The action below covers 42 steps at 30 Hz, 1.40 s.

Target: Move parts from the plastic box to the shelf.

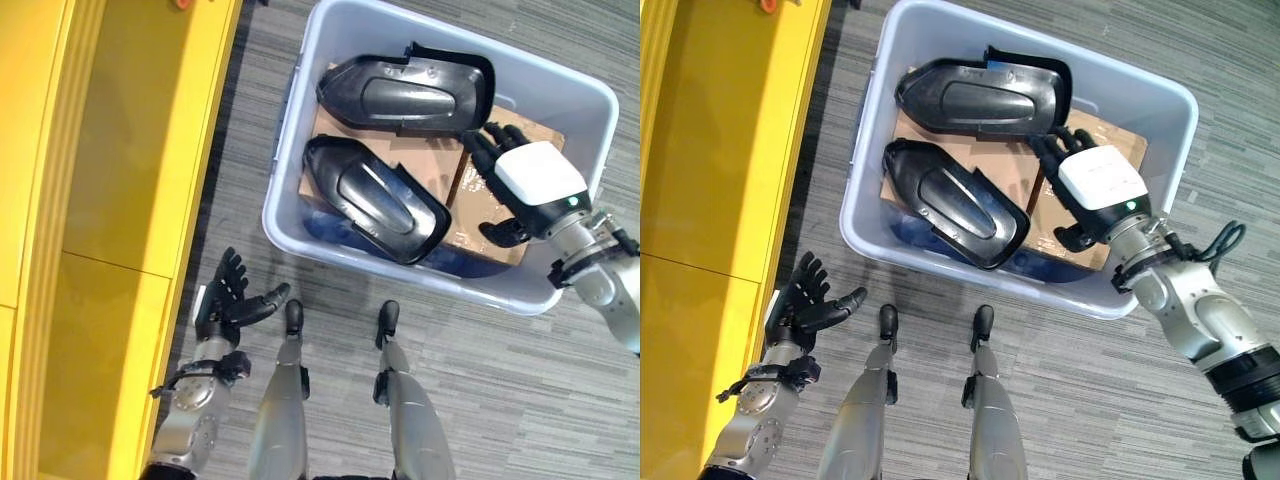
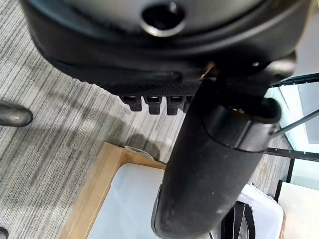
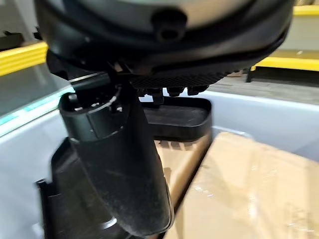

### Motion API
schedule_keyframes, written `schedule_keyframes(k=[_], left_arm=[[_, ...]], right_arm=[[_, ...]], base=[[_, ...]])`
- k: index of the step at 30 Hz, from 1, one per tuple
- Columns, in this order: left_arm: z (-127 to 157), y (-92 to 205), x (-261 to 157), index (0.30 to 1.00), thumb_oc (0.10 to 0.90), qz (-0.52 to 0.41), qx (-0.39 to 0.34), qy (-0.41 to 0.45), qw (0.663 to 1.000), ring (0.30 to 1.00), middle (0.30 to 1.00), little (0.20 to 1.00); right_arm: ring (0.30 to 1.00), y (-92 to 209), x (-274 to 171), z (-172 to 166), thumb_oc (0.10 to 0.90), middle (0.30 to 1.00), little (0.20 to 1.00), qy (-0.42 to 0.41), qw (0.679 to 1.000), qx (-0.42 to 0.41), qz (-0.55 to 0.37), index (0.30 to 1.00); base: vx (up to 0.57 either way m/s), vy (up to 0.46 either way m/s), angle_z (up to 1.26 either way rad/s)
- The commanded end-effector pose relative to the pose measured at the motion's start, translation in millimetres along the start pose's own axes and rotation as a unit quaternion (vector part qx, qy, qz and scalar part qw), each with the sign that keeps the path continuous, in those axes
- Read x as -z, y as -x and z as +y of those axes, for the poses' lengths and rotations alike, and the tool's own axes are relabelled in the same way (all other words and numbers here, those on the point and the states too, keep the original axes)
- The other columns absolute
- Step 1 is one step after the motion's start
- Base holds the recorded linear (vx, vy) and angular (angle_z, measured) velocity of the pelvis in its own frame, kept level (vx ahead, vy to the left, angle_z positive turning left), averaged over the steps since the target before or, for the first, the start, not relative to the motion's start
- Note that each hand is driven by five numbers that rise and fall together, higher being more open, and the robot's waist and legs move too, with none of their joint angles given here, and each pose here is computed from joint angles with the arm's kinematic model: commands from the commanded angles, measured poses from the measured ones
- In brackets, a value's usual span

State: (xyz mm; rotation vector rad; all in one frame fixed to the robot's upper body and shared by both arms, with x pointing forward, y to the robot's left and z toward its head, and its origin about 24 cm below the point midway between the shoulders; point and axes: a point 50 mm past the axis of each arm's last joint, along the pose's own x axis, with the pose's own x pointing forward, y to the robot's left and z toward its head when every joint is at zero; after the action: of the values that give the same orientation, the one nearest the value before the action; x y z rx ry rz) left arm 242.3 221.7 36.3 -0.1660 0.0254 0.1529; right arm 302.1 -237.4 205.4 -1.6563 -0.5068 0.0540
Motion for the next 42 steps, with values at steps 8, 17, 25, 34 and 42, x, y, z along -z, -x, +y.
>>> schedule_keyframes(k=[8,17,25,34,42], left_arm=[[-5,3,-32,1.000,0.900,-0.089,0.008,0.003,0.996,1.000,1.000,1.000],[-5,3,-32,1.000,0.900,-0.091,0.006,0.002,0.996,1.000,1.000,1.000],[-6,2,-35,1.000,0.900,-0.100,0.002,0.003,0.995,1.000,1.000,1.000],[-9,2,-35,1.000,0.900,-0.102,0.006,0.004,0.995,1.000,1.000,1.000],[-11,1,-36,1.000,0.900,-0.105,0.008,0.005,0.994,1.000,1.000,1.000]], right_arm=[[1.000,-14,-15,-38,0.900,1.000,1.000,0.040,0.995,0.084,-0.048,1.000],[1.000,-13,-26,-23,0.900,1.000,1.000,0.043,0.995,0.049,-0.070,1.000],[1.000,-18,-31,-22,0.900,1.000,1.000,0.103,0.990,0.034,-0.095,1.000],[1.000,-18,-37,-2,0.900,1.000,1.000,0.137,0.983,-0.022,-0.122,1.000],[1.000,-21,-38,6,0.900,1.000,1.000,0.149,0.980,-0.039,-0.127,1.000]], base=[[-0.01,0.002,0.01],[-0.01,0.001,0.02],[0.00,0.001,0.00],[0.00,0.000,0.00],[-0.01,-0.006,0.06]])
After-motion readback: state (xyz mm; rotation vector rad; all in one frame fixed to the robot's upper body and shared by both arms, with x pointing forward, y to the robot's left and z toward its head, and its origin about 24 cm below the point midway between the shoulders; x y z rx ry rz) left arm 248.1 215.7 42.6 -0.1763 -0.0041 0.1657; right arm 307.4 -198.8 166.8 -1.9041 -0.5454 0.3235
